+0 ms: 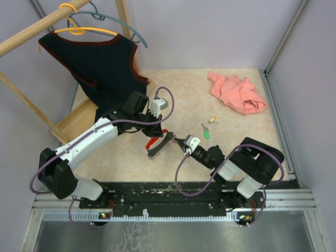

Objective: Put the keys on the keyring

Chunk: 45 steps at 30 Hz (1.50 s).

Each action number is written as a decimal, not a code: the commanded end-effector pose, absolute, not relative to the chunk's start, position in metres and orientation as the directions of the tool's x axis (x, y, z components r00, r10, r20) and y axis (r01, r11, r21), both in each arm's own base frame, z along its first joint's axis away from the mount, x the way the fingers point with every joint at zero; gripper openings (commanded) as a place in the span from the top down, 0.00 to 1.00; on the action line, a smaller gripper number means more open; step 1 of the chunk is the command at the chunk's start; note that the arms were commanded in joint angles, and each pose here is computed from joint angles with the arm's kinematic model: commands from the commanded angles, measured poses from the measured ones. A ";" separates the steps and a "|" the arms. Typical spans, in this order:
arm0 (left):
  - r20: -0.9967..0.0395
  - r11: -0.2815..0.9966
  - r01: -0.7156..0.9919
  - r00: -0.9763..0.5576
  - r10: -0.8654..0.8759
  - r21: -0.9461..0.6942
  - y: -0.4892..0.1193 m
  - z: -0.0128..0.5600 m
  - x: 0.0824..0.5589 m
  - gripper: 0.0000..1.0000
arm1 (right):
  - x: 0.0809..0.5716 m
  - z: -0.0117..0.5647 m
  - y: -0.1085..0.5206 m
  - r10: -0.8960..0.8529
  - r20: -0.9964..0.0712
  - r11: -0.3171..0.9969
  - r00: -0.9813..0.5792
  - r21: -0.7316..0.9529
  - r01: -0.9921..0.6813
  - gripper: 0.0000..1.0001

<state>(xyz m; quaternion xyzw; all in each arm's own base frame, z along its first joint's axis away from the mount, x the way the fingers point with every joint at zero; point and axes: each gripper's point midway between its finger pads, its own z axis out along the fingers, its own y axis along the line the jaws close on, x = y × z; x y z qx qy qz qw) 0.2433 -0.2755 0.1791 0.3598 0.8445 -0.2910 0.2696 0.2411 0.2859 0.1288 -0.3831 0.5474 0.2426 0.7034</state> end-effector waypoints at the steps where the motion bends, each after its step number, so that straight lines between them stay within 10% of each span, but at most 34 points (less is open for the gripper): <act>1: -0.701 0.587 0.724 -0.627 0.339 -0.362 -0.272 0.181 0.250 0.99 | 0.230 0.192 0.289 0.092 -0.897 0.598 0.433 -0.298 -0.744 1.00; 22: -0.843 0.527 0.675 -0.509 -0.173 -0.516 -0.244 0.157 0.265 0.40 | 0.234 0.221 0.301 0.166 -0.896 0.396 0.411 -0.321 -0.860 1.00; 36: -0.911 0.620 0.670 -0.339 -0.234 -0.408 -0.218 0.146 0.287 0.38 | 0.267 0.163 0.292 -0.128 -0.983 0.458 0.133 -0.178 -0.871 1.00; 45: -0.959 0.286 0.920 -0.228 -0.166 -0.268 -0.251 0.159 0.236 0.39 | 0.274 0.126 0.300 -0.241 -0.970 0.431 -0.004 -0.104 -0.896 1.00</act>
